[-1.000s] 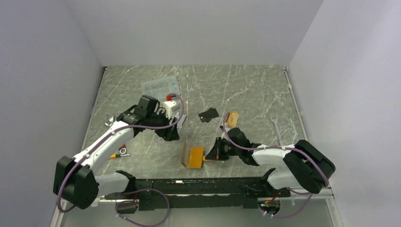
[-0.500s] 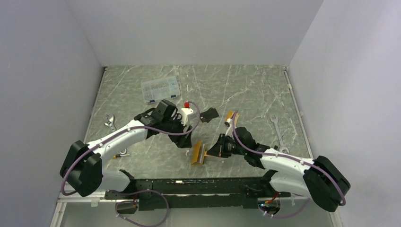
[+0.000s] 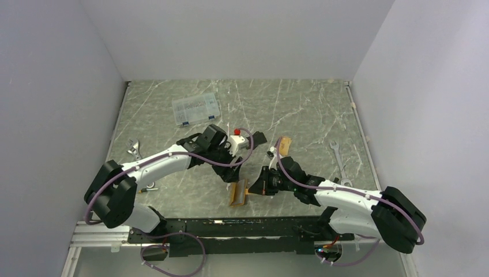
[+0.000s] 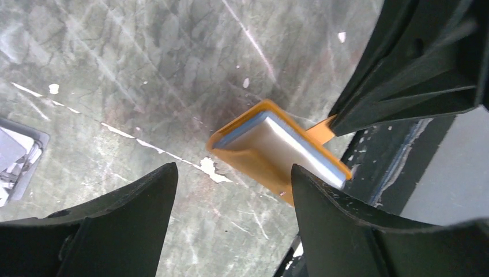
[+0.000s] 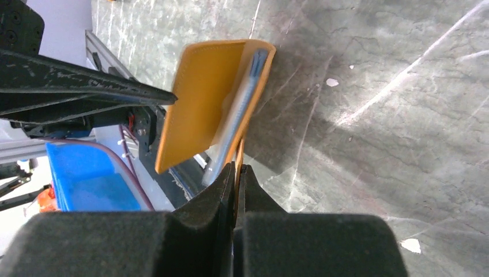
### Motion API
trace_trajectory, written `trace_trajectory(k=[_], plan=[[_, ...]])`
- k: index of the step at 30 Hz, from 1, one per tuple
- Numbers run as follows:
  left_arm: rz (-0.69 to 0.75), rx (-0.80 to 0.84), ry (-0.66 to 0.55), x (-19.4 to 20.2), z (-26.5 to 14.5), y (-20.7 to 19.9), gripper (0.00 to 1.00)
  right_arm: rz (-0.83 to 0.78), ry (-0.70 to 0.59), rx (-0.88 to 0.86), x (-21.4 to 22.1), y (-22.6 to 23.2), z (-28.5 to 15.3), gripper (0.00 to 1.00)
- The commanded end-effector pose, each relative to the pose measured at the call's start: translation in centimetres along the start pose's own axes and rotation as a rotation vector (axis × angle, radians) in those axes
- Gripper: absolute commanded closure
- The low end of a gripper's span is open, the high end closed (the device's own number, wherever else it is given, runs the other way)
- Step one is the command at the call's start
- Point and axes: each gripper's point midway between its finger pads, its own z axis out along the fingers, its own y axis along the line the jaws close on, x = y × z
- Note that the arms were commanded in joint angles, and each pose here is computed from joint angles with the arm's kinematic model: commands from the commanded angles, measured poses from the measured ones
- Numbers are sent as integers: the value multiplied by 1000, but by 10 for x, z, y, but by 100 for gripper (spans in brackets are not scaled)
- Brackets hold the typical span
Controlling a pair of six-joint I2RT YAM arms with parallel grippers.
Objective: Put the credit cards into the card holder
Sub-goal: Place the card holder at the center of the board.
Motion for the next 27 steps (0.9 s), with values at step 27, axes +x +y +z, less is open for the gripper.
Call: trace_trajectory(k=[27], plan=[[172, -166, 116, 30, 1, 32, 33, 24, -44, 127, 12, -39, -11, 100]])
